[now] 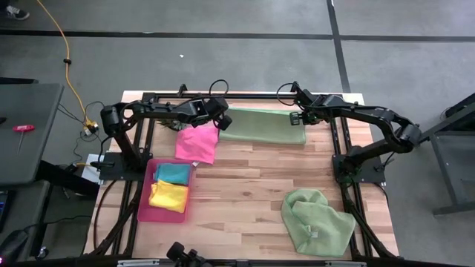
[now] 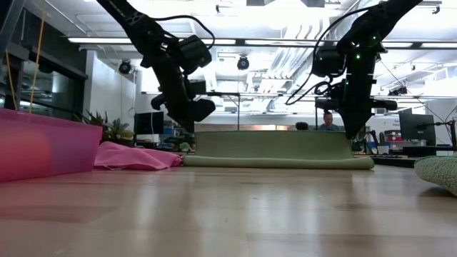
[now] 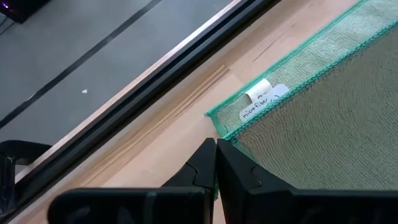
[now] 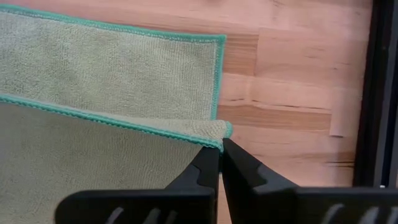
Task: Fold microfiber towels
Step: Fold the top green microfiber towel
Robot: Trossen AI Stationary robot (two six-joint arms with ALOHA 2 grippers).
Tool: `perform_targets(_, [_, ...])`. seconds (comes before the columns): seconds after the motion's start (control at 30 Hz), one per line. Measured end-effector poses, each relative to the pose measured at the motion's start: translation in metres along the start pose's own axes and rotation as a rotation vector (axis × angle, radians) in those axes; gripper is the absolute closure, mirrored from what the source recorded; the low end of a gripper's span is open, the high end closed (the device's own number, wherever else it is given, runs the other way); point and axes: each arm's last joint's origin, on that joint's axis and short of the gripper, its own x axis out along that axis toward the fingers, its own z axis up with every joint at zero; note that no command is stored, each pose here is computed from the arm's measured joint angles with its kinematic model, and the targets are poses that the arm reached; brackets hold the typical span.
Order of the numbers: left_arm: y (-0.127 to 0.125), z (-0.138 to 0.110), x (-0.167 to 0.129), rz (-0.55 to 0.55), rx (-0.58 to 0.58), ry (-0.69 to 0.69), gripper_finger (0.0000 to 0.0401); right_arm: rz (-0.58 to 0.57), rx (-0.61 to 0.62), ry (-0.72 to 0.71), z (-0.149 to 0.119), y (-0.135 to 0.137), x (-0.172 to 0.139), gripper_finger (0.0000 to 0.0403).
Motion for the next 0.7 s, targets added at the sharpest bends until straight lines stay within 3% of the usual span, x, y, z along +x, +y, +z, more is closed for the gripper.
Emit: perform_targets(0.7, [0.0007,-0.0037,-0.0004,0.012,0.004,0.034,0.0401,0.02,-0.015,-0.018,0.0018,0.0019,-0.0001,0.0402])
